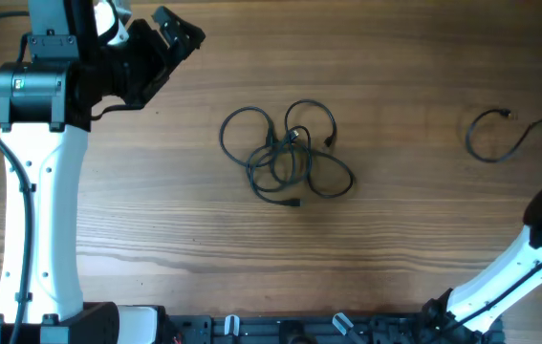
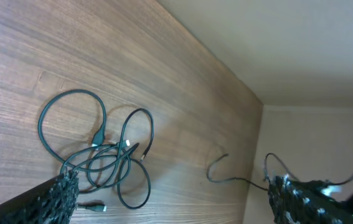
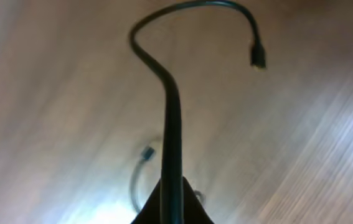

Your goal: Untangle cables

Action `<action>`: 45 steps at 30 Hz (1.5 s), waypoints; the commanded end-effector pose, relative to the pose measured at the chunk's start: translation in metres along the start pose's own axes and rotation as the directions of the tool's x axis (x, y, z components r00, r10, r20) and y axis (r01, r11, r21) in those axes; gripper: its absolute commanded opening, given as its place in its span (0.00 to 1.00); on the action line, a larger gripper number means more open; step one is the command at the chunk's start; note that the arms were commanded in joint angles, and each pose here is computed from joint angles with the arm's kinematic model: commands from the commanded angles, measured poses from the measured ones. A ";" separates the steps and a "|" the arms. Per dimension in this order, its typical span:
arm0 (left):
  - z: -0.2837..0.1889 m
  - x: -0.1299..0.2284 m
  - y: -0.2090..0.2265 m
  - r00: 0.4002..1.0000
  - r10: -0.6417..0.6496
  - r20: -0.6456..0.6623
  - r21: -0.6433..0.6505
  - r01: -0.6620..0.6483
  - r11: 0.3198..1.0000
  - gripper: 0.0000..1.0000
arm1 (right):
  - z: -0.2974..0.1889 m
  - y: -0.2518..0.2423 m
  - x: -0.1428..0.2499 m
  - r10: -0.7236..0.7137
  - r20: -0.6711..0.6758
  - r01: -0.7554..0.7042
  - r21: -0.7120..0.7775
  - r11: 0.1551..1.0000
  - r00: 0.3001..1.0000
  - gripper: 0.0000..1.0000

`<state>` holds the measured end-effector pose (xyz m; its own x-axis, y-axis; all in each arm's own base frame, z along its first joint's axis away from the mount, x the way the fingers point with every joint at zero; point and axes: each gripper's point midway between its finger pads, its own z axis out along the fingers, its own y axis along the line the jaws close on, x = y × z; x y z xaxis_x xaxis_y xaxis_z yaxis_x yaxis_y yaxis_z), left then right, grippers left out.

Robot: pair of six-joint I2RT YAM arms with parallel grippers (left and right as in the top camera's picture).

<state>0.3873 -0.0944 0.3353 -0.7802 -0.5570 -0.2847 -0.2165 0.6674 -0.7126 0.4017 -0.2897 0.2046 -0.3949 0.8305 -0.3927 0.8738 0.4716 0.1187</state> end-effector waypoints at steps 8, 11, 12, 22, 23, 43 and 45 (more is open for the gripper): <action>-0.001 0.003 0.002 1.000 0.018 -0.007 -0.012 -0.018 1.000 1.00 | 0.042 -0.091 -0.007 0.206 -0.121 -0.193 0.111 0.975 0.971 0.04; -0.001 0.003 0.002 1.000 0.018 -0.007 -0.012 -0.018 1.000 1.00 | 0.041 -0.092 0.000 0.200 -0.149 -0.183 0.123 0.975 0.968 0.33; -0.001 0.003 0.002 1.000 0.018 -0.008 -0.013 -0.018 1.000 1.00 | 0.040 -0.091 0.004 0.184 -0.162 -0.165 0.126 0.978 0.969 0.89; -0.001 0.004 0.003 1.000 0.017 -0.011 -0.015 -0.017 1.000 1.00 | -0.019 -0.087 0.010 0.168 -0.139 -0.159 0.075 0.985 0.976 1.00; -0.001 0.004 0.002 1.000 0.017 -0.010 -0.015 -0.017 1.000 1.00 | -0.030 -0.089 0.009 0.162 -0.118 -0.154 0.075 0.985 0.980 1.00; -0.001 0.013 0.025 0.986 0.159 -0.054 -0.114 -0.164 0.980 1.00 | -0.215 0.169 0.157 -0.626 0.287 0.644 -0.606 0.467 0.725 0.97; -0.003 0.010 0.038 0.987 0.153 -0.037 -0.185 -0.158 0.970 1.00 | -0.222 0.184 0.182 -0.663 0.292 0.662 -0.625 0.413 0.690 0.97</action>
<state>0.3695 -0.0878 0.3162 -0.8359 -0.4434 -0.3235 -0.1718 0.7712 -0.6130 0.4307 -0.0218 0.3472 -0.7677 0.2560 -0.5875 0.0296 0.9299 0.3666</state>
